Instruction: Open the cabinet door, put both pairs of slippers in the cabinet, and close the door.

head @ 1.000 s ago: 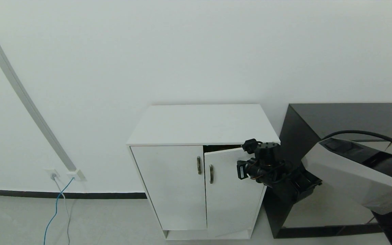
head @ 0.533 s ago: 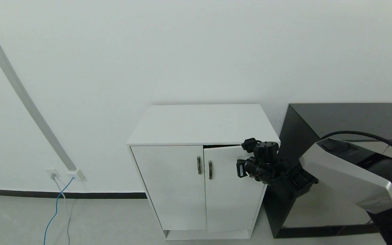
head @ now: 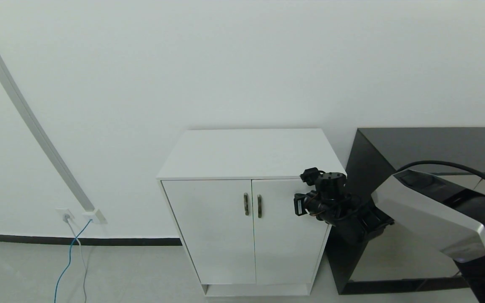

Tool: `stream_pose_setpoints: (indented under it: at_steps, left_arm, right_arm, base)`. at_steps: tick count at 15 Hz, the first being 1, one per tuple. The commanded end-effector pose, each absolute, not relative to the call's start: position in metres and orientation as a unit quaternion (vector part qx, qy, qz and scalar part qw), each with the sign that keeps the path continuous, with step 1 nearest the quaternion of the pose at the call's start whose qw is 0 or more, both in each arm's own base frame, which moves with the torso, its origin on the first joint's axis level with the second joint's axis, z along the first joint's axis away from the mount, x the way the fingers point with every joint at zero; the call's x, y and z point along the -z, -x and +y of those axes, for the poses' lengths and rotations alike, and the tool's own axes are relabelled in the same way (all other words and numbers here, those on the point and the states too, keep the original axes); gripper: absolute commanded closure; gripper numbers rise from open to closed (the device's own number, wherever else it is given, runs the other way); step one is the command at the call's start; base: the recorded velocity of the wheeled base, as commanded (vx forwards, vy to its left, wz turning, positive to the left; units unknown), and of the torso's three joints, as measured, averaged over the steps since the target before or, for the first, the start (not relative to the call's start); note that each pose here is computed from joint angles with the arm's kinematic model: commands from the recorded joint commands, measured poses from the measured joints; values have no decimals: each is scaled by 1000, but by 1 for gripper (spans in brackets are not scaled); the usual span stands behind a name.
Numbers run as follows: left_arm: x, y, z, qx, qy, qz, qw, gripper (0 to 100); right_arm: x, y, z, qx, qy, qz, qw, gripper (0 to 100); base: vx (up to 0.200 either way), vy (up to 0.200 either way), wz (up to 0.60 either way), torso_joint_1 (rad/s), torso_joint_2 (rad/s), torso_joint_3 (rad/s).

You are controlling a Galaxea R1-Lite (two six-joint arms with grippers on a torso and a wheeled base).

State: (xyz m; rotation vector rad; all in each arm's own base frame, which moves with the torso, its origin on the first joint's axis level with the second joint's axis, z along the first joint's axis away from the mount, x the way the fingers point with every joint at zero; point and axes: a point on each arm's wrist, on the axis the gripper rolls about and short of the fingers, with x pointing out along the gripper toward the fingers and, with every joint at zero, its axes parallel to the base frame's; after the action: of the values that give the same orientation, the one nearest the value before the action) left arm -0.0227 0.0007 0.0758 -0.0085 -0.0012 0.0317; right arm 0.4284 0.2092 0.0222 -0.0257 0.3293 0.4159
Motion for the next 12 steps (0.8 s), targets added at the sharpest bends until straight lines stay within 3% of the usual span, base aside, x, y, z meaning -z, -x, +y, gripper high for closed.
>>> stream_pose_setpoints:
  at_steps: [1,8,12]
  left_arm:
    - [-76,23,1,-16,5,-1,1000,100]
    - [-76,23,1,-16,5,-1,1000,100]
    - [-76,23,1,-16,5,-1,1000,100]
  right_arm:
    - [-24,-430,209,-205,12,159,966,100]
    - [-30,-434,205,-200,8,149,968,100]
    - [-55,-407,200,-205,-7,149,967,100]
  base:
    - [0,0,0,0,0,0]
    - [0,0,0,0,0,0]
    - [0,0,0,0,0,0]
